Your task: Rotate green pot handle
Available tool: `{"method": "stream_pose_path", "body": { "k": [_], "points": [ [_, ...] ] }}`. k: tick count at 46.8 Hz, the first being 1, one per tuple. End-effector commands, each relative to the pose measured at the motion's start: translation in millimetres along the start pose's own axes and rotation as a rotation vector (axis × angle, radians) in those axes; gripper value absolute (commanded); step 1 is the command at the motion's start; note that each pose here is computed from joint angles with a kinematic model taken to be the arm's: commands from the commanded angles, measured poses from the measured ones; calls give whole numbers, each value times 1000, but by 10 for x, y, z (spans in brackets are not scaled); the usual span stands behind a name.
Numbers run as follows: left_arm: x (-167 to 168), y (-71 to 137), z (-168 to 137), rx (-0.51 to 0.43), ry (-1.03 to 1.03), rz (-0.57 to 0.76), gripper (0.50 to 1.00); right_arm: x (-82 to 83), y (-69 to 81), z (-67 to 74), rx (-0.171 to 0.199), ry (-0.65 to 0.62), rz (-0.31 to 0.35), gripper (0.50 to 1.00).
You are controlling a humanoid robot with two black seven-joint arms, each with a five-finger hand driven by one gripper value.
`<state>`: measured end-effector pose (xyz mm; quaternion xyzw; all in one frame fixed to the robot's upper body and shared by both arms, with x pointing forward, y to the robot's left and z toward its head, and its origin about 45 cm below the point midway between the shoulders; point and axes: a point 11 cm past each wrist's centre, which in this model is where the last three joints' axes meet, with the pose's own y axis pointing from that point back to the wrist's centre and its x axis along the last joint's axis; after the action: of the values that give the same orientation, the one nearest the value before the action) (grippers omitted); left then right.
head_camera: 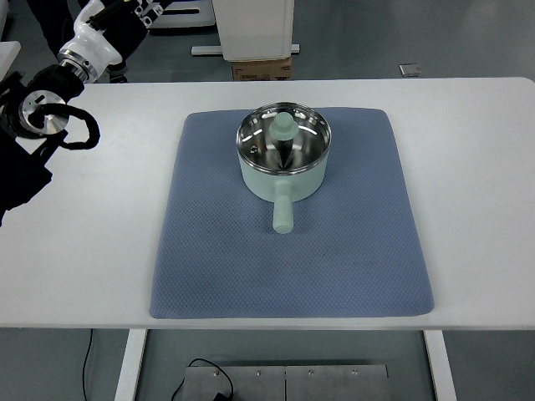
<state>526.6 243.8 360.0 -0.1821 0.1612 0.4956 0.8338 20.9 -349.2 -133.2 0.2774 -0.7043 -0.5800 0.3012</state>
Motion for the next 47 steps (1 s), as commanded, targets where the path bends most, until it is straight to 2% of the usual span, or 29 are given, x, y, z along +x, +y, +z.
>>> {"method": "stream_pose_path", "body": {
  "k": [1, 8, 21, 35, 47],
  "points": [
    [-343, -160, -91, 43, -39, -83, 1000, -1, 0, 0, 0, 0, 0, 1000],
    [-891, -382, -326, 122, -156, -214, 1000, -1, 0, 0, 0, 0, 0, 1000],
    [-1584, -402, -802, 345, -414, -432, 1000, -1, 0, 0, 0, 0, 0, 1000],
    [-2189, -194, -1254, 507, -546, -651, 1000, -1, 0, 0, 0, 0, 0, 1000],
    [-2427, -17, -1472, 654, -668, -750, 1000, -1, 0, 0, 0, 0, 0, 1000]
  ]
}}
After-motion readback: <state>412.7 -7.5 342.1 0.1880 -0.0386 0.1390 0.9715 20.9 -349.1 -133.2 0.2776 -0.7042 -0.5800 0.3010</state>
